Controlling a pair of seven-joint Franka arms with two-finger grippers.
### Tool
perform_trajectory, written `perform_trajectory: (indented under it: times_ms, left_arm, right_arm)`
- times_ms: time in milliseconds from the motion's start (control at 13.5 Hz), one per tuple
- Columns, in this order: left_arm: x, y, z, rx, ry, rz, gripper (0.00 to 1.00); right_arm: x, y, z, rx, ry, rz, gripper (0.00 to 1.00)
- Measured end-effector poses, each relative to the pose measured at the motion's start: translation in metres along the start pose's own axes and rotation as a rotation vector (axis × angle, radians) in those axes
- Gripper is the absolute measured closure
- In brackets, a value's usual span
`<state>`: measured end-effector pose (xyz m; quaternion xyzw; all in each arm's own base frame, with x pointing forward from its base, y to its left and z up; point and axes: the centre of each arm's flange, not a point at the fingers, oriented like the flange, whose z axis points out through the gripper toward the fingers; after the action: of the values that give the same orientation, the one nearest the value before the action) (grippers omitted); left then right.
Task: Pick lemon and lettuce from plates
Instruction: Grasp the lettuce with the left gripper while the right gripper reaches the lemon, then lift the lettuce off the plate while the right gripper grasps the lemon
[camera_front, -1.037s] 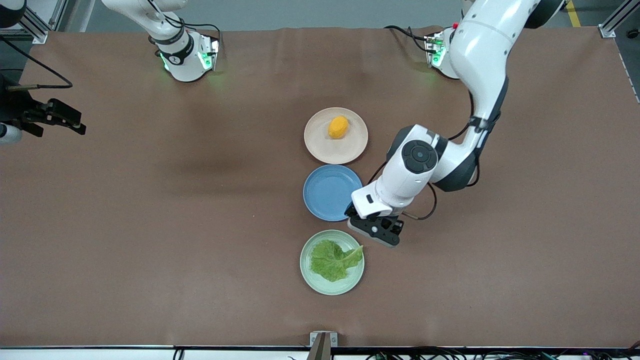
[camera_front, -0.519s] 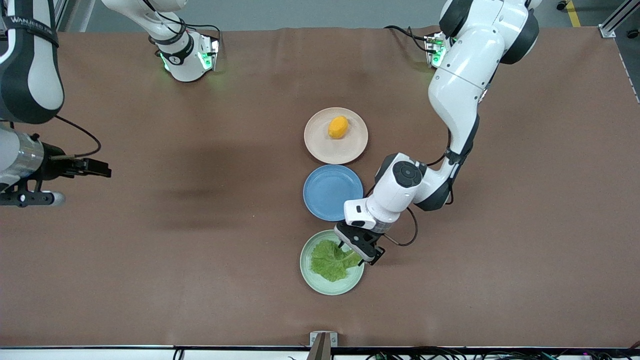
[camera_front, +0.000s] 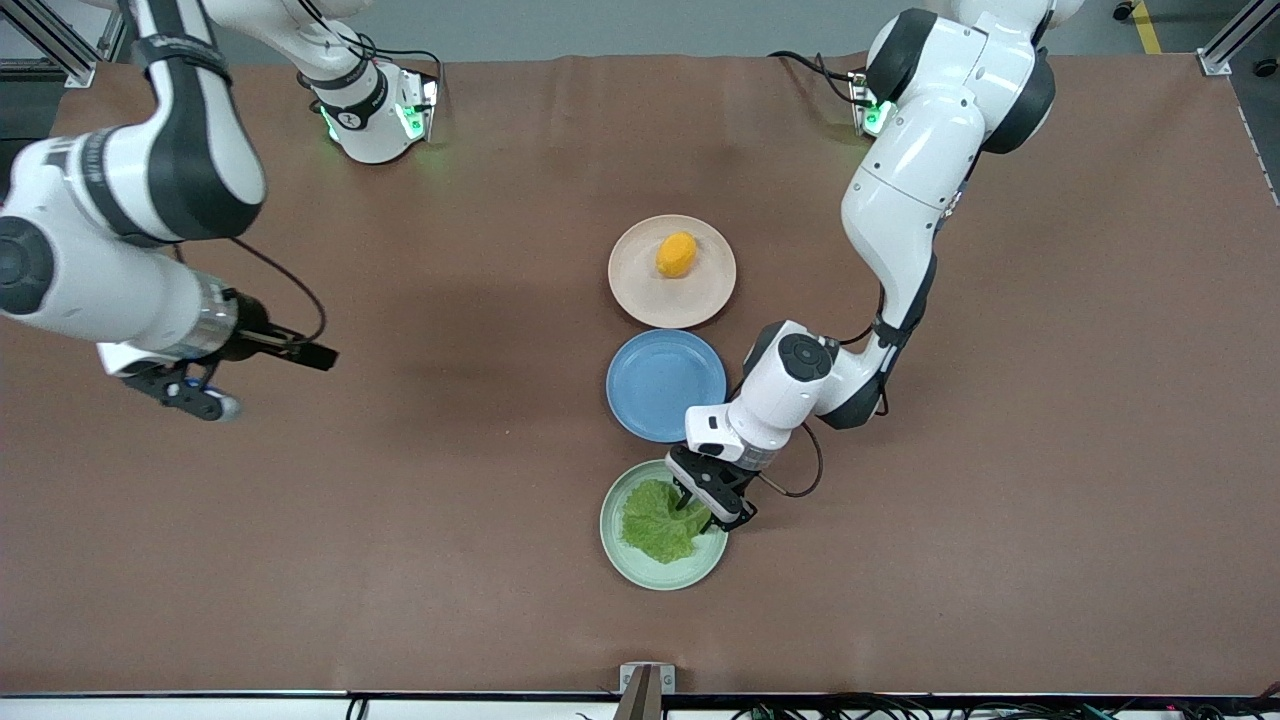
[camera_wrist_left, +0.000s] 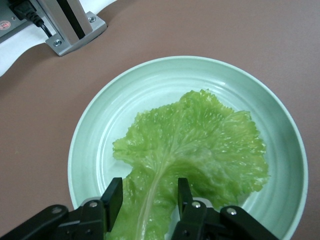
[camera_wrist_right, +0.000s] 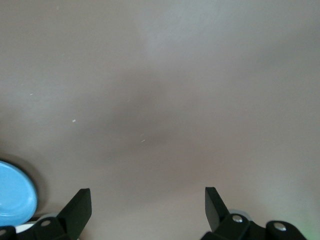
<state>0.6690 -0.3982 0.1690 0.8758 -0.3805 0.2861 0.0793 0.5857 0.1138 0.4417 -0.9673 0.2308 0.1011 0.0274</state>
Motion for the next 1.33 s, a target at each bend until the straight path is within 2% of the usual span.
perform_trajectory:
  times_ms: [148, 222, 370, 444, 815, 963, 1111, 1333]
  left_arm:
    - [0.0, 0.002, 0.001, -0.001, 0.003, 0.002, 0.64]
    - [0.0, 0.004, 0.001, -0.001, 0.005, 0.004, 0.65]
    - [0.001, 0.004, 0.001, -0.001, 0.006, 0.004, 0.86]
    - [0.001, 0.004, 0.001, 0.0, 0.008, 0.004, 0.93]
    - [0.011, -0.003, -0.007, 0.011, 0.032, 0.0, 0.96]
    - [0.03, -0.005, -0.023, 0.007, 0.029, -0.009, 0.96]
    - [0.054, -0.009, -0.051, -0.013, -0.029, -0.021, 0.96]
    - [0.081, -0.033, -0.114, -0.04, -0.179, -0.038, 0.96]
  right_arm:
    - [-0.034, -0.028, 0.023, 0.005, 0.006, 0.069, 0.0]
    - [-0.057, -0.051, 0.034, 0.007, 0.019, 0.092, 0.0]
    - [-0.112, -0.106, 0.059, 0.043, 0.07, 0.143, 0.0]
    - [-0.141, -0.131, 0.074, 0.064, 0.09, 0.166, 0.0]
    - [-0.24, -0.213, 0.169, 0.113, 0.13, 0.203, 0.0]
    - [-0.267, -0.231, 0.21, 0.095, 0.132, 0.203, 0.0]
    - [-0.291, -0.247, 0.241, 0.069, 0.131, 0.178, 0.0]
    - [-0.327, -0.266, 0.27, 0.065, 0.135, 0.157, 0.0]
